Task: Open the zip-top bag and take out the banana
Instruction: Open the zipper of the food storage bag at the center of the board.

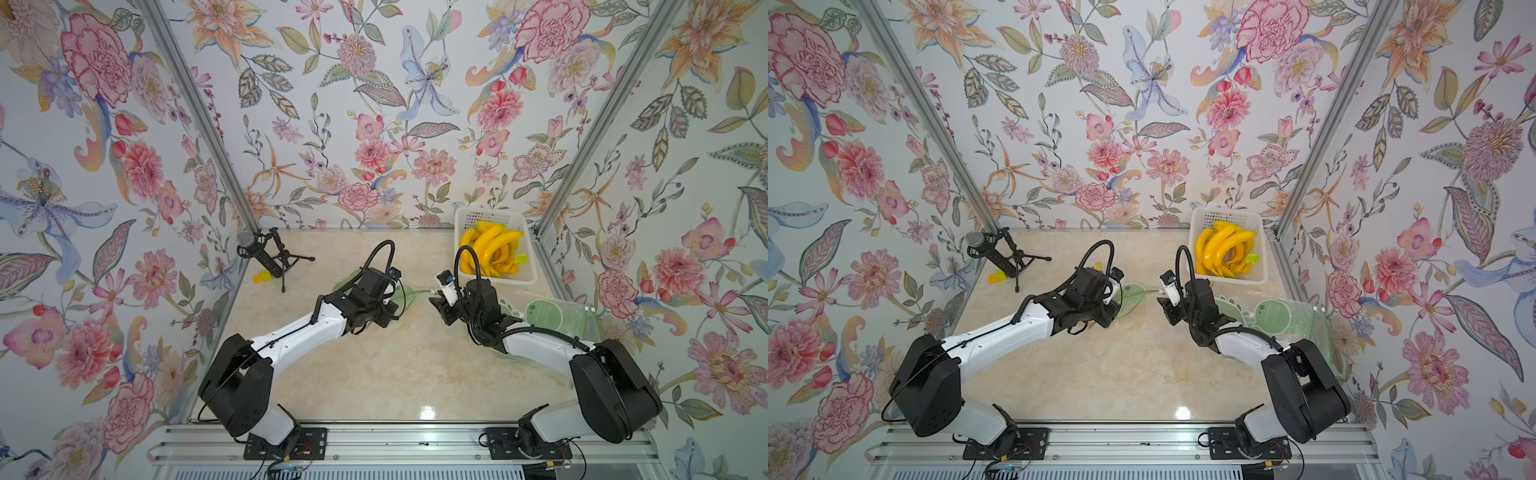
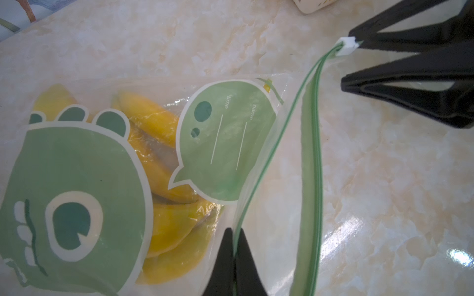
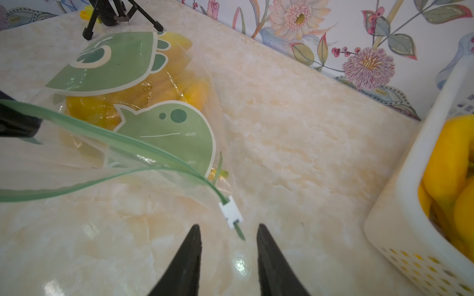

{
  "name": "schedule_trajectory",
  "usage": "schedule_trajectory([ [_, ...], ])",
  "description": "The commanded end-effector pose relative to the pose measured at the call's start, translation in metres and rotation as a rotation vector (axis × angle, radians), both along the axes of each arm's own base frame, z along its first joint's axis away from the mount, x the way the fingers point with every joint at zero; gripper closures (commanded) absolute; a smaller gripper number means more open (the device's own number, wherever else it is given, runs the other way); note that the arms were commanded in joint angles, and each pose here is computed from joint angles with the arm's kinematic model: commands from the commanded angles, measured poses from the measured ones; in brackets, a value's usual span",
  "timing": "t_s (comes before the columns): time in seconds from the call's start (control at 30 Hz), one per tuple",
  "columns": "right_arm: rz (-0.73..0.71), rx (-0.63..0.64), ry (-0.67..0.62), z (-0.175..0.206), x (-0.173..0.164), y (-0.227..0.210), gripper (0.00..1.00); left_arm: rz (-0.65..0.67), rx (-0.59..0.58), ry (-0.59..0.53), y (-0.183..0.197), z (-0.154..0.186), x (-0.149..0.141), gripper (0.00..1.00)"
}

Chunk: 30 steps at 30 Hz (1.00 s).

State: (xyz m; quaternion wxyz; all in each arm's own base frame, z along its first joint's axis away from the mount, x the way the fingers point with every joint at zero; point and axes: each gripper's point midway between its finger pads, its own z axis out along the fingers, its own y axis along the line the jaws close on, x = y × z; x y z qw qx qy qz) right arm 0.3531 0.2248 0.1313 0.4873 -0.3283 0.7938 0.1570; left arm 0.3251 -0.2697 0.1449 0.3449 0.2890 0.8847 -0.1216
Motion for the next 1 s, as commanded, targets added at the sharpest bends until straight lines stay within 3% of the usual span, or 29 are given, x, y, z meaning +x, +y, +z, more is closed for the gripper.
schedule_trajectory([
  [0.0,0.069,0.071,-0.001,0.026,-0.017,0.01,0.56,0.073,-0.192,-0.087,-0.014,0.038,0.008,1.0],
  [0.1,0.072,0.152,0.017,0.043,-0.03,0.015,0.52,0.09,-0.27,-0.119,-0.023,0.052,0.01,1.0],
  [0.33,-0.094,0.47,0.211,0.046,-0.031,0.028,0.3,0.064,-0.269,-0.113,-0.048,0.046,0.009,1.0],
  [0.47,-0.245,0.519,0.305,0.025,-0.015,0.023,0.3,0.065,-0.279,-0.103,-0.055,0.043,0.007,1.0],
  [0.7,-0.268,0.554,0.471,-0.008,-0.006,0.039,0.49,0.08,-0.277,-0.097,-0.057,0.036,0.005,1.0],
  [0.87,-0.42,0.462,0.502,-0.051,-0.008,0.013,0.7,0.091,-0.216,-0.079,-0.058,0.023,0.011,1.0],
  [0.97,-0.499,0.362,0.543,-0.077,-0.017,-0.003,0.74,0.136,-0.195,-0.113,-0.048,0.024,0.016,1.0],
])
